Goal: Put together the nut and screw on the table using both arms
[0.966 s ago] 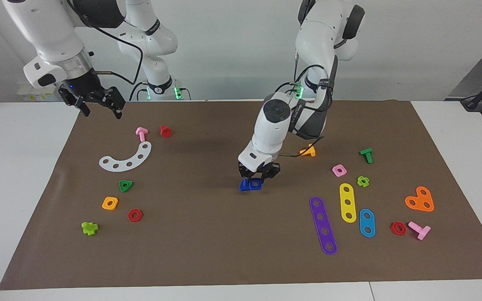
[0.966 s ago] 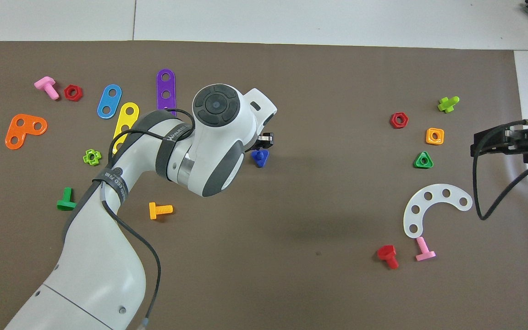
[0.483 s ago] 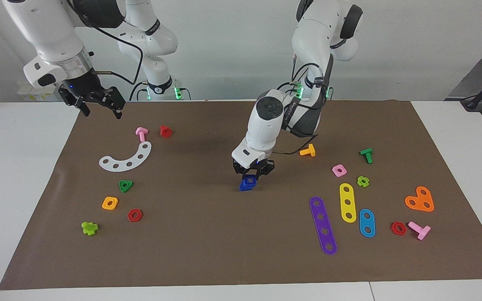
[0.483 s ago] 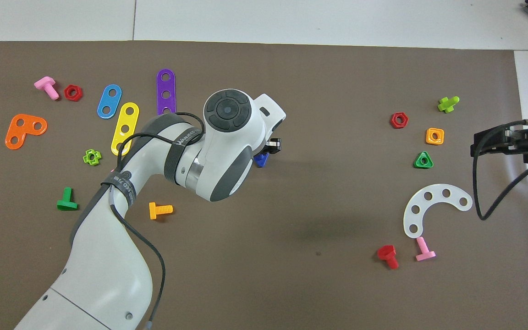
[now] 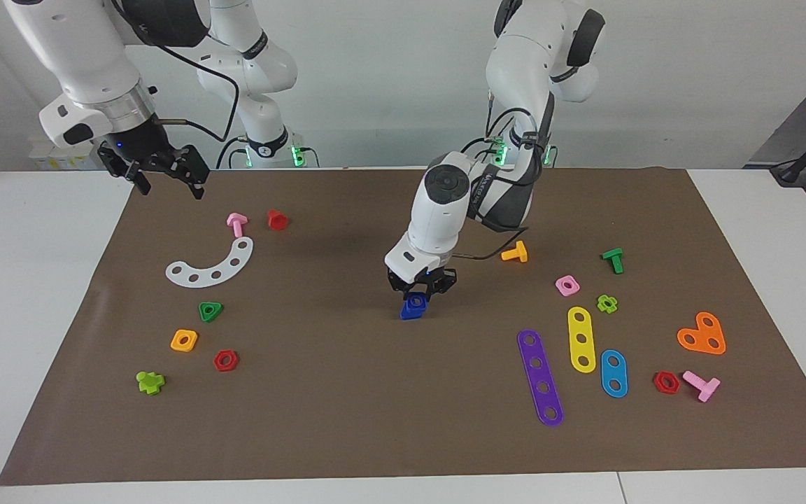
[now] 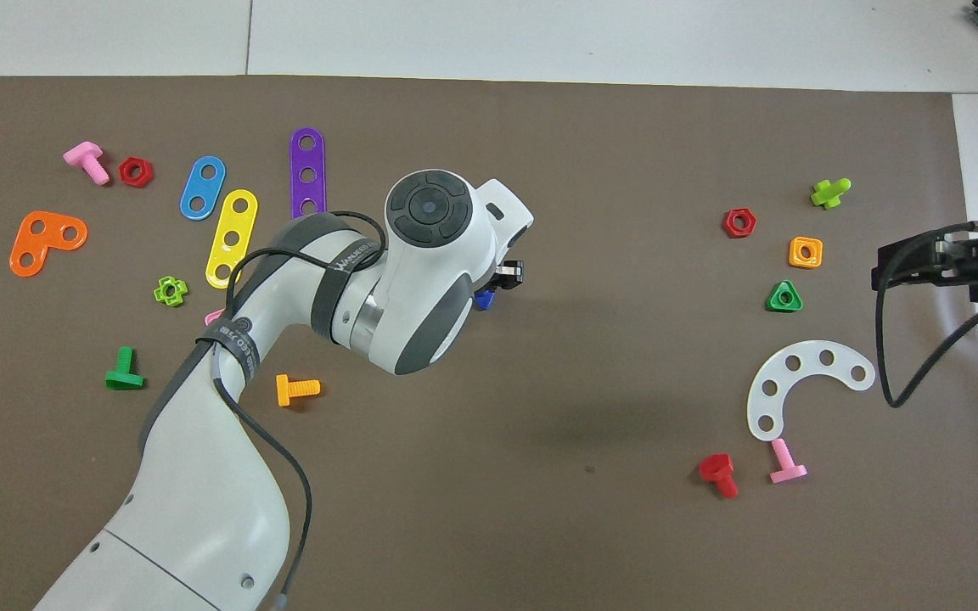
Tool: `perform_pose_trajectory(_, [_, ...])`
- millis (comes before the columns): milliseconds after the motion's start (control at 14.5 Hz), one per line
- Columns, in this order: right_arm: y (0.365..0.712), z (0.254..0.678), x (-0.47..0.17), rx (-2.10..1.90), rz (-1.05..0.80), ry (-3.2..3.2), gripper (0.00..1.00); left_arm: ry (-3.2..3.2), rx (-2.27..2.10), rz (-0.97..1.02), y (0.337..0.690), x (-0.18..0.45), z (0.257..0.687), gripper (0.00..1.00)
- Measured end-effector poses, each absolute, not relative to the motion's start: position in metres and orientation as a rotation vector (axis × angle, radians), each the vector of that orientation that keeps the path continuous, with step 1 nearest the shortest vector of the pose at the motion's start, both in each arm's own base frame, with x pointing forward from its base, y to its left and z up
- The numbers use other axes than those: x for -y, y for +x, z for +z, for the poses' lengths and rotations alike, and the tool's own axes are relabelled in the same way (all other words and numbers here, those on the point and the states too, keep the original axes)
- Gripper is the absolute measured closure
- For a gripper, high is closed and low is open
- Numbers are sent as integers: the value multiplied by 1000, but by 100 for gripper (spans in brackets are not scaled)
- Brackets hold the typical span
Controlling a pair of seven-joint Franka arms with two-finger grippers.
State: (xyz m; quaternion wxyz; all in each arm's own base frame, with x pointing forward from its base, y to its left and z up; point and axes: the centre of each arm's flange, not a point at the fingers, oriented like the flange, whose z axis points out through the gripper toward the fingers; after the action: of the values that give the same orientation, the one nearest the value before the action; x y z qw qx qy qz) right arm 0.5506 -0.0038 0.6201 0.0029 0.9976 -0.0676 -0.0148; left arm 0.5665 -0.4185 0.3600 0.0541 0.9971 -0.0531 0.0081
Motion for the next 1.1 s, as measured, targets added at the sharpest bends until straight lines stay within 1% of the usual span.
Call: perform_pose_trajectory(1103, [551, 620, 4, 212, -46, 3128, 0, 3032, 179, 15, 560, 428, 349, 53])
